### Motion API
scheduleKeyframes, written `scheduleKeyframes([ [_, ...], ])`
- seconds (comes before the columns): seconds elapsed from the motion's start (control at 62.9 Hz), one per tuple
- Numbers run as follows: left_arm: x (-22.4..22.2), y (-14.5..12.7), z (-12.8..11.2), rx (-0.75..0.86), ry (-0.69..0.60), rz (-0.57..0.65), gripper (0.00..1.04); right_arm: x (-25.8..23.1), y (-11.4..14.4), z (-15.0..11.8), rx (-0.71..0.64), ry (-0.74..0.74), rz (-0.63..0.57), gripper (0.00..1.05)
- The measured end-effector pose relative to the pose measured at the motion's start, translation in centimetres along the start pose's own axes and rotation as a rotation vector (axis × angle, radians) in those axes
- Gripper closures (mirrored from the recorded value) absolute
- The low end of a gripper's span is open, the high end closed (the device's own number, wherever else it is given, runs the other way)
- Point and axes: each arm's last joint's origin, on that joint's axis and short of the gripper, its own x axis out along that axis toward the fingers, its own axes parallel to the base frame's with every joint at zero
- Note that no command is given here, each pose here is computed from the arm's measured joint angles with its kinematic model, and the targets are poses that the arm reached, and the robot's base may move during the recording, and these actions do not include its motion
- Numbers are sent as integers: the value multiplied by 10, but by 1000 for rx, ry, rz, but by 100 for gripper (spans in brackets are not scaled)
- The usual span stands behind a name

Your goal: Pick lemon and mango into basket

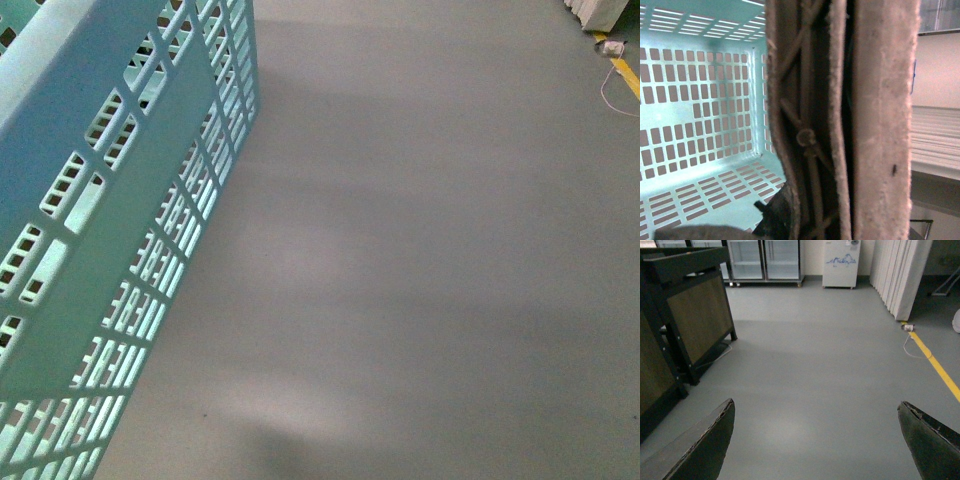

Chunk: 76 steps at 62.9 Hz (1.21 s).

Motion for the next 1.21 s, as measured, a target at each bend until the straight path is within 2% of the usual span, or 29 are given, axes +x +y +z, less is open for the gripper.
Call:
scheduleKeyframes([
  [1.207, -1, -1, 0, 3, -1, -4, 91, 0, 0, 0, 0, 0, 0, 9],
])
